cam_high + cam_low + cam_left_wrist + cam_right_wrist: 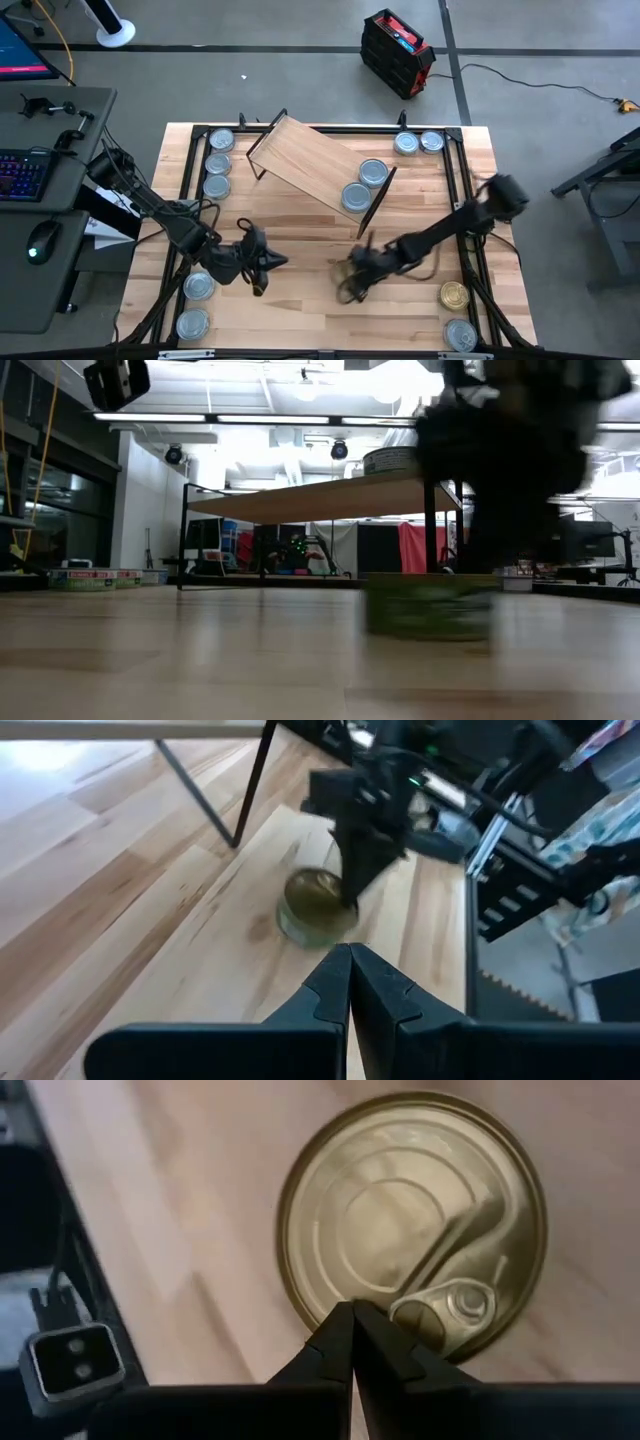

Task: Stack canned seafood by type on shelf
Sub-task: Put the green tuna can on the shelf

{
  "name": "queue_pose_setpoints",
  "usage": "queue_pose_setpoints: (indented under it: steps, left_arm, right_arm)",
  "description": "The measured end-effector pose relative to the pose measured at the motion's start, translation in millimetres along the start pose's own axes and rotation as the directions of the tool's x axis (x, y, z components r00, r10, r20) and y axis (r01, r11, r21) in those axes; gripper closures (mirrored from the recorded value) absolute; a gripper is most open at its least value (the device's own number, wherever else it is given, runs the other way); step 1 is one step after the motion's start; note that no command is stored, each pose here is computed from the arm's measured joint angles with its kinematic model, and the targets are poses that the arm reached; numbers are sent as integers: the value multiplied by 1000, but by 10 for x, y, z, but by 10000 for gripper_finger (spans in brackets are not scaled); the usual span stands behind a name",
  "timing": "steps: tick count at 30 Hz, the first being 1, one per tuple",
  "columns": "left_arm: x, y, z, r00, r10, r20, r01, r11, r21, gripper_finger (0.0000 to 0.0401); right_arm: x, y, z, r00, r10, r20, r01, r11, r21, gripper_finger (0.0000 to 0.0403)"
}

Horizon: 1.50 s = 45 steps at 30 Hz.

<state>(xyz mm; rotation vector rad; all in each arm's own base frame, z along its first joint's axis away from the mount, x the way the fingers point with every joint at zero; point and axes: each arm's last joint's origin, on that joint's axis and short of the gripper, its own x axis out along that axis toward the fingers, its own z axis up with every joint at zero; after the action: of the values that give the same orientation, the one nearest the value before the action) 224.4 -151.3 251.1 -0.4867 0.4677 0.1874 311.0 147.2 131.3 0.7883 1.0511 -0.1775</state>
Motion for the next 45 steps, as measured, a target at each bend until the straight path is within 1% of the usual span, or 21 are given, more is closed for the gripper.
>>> queue_pose_setpoints:
  steps: [4,6,8,11,14,16,18,20,23,25,26,28,32,35,37,39,41,45]
  left_arm:
    - [-23,16,-55,999,23,-33,-22,999,39,400]
    - [-34,30,-83,998,39,-51,-35,997,61,400]
    - [-45,51,-113,996,60,-71,-54,995,88,400]
    - [-69,76,-162,991,89,-101,-76,989,129,400]
    - [-86,102,-230,988,110,-111,-94,985,144,400]
    - [-64,149,-339,989,117,-96,-103,985,137,400]
    - [-31,244,-504,988,119,-100,-107,987,118,400]
    - [0,351,-667,989,107,-104,-100,993,64,400]
    - [17,515,-858,990,89,-109,-89,996,3,400]
    - [21,582,-921,991,83,-109,-83,997,3,401]
    - [24,613,-944,990,85,-113,-83,996,22,401]
    - [43,674,-971,985,90,-147,-76,993,95,401]
    - [89,735,-962,975,83,-208,-41,979,202,401]
    - [120,761,-931,974,94,-207,-36,962,269,401]
    - [140,781,-909,974,104,-203,-37,949,313,401]
    - [157,789,-892,972,96,-213,-21,944,329,401]
    - [169,783,-882,970,72,-233,6,948,318,401]
    - [164,775,-892,966,59,-251,25,948,318,401]
  right_arm:
    - [298,372,376,997,51,54,-42,988,-147,403]
    - [398,499,609,993,73,91,-53,977,-208,403]
    - [429,584,841,988,86,129,-48,961,-274,403]
    - [319,693,1138,982,99,163,-37,938,-346,403]
    - [57,806,1310,982,81,170,-5,915,-404,403]
    - [-60,865,1324,987,60,152,15,891,-453,403]
    - [-129,904,1290,990,46,131,23,875,-484,403]
    - [-162,923,1231,993,34,109,24,869,-494,403]
    - [-78,851,1102,997,4,76,33,882,-469,403]
    - [75,747,1009,998,-13,57,37,899,-437,403]
    - [148,690,976,998,-16,53,36,908,-418,403]
    - [297,561,939,998,-19,54,37,932,-361,403]
    - [502,388,950,997,-22,75,41,962,-268,403]
    - [622,359,986,996,-14,89,36,969,-244,403]
    - [685,399,1033,994,8,106,17,971,-237,403]
    - [744,424,1057,995,5,103,20,971,-236,403]
    - [782,461,1085,994,10,110,17,971,-238,403]
    - [777,509,1119,992,5,125,27,967,-254,403]
